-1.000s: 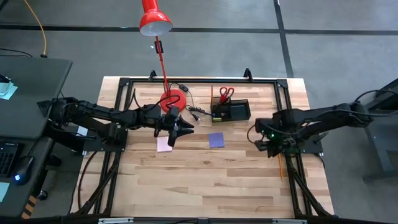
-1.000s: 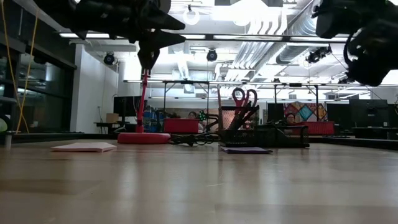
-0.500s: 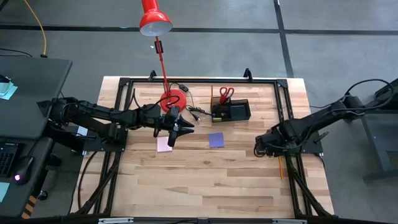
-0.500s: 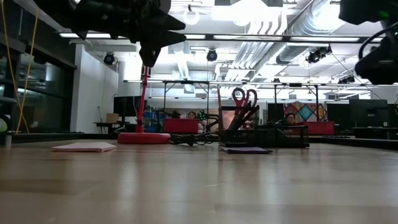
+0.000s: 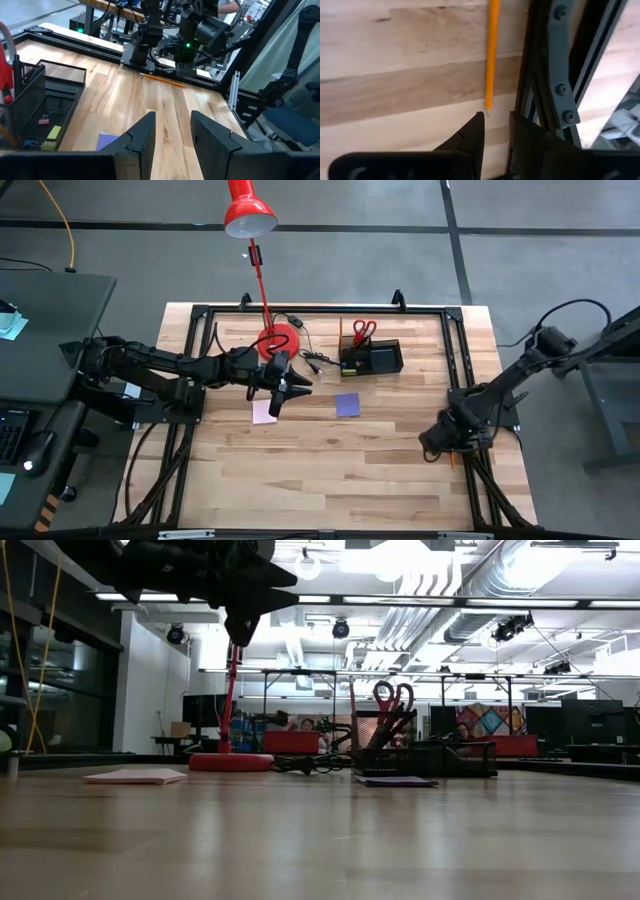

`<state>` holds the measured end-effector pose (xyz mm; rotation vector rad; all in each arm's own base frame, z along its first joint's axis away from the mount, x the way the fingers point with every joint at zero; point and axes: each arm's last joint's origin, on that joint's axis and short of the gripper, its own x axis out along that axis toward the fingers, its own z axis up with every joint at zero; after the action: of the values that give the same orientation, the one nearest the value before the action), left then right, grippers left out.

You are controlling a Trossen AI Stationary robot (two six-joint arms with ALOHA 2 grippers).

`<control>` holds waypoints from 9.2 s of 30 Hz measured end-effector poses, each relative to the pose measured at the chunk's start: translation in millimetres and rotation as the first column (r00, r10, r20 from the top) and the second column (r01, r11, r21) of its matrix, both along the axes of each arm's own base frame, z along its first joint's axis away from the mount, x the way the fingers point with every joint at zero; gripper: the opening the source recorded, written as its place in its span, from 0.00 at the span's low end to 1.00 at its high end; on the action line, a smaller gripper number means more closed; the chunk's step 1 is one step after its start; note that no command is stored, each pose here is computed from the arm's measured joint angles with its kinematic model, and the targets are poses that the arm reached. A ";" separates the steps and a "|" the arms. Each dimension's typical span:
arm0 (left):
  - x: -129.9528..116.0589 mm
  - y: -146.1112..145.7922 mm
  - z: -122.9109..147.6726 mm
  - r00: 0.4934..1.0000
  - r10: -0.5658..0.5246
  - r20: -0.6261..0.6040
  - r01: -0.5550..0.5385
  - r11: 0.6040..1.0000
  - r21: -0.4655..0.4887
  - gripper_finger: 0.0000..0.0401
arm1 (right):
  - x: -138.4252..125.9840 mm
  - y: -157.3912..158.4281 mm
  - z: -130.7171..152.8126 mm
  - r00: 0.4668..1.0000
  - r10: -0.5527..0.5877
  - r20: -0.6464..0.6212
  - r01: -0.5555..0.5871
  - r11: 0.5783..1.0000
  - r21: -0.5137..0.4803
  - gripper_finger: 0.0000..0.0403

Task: Pick and place office supplies into organizer
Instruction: Put the orange pencil into the black desk organizer

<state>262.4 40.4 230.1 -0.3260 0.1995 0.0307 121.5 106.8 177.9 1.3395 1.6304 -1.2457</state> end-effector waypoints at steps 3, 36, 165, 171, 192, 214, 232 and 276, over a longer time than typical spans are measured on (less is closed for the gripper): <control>0.0 0.0 0.0 1.000 -0.002 0.000 0.002 1.000 0.000 0.28 | -2.8 6.3 -0.2 0.999 -0.037 0.004 0.037 0.999 -0.022 0.21; 0.0 -0.1 -0.2 1.000 0.019 -0.003 -0.020 0.994 -0.103 0.28 | -0.4 44.8 -49.0 0.990 0.144 0.016 -0.135 0.959 -0.251 0.21; -2.4 1.2 -12.0 0.990 0.075 -0.122 -0.089 0.990 -0.110 0.28 | 106.4 34.7 8.7 0.484 0.787 0.383 -0.591 0.617 -0.521 0.34; -2.4 1.1 -12.0 0.989 0.082 -0.123 -0.098 0.987 -0.130 0.28 | 88.4 25.7 5.8 0.238 0.931 0.276 -0.891 0.323 -0.319 0.32; -2.3 0.0 -12.0 0.991 0.051 -0.122 -0.066 0.990 -0.128 0.28 | 75.0 28.6 6.6 -0.249 0.936 0.248 -0.949 -0.184 -0.258 0.29; -2.4 1.2 -12.0 0.990 0.071 -0.121 -0.076 0.996 -0.042 0.28 | 78.2 22.2 6.8 -0.035 0.924 0.381 -0.987 0.026 -0.156 0.29; -2.7 1.7 -12.8 0.987 0.089 -0.130 -0.094 0.995 -0.036 0.28 | 111.8 -1.2 7.1 0.674 0.630 0.386 -0.588 0.774 -0.236 0.29; -1.6 -11.1 -12.6 0.963 -0.249 -0.102 0.253 0.967 0.023 0.28 | 193.6 74.9 76.2 0.871 0.294 0.393 0.238 0.447 -0.862 0.19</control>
<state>260.8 29.3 217.5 -0.2619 0.3364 -0.2012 315.1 181.7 254.2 0.7759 0.3995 -1.2892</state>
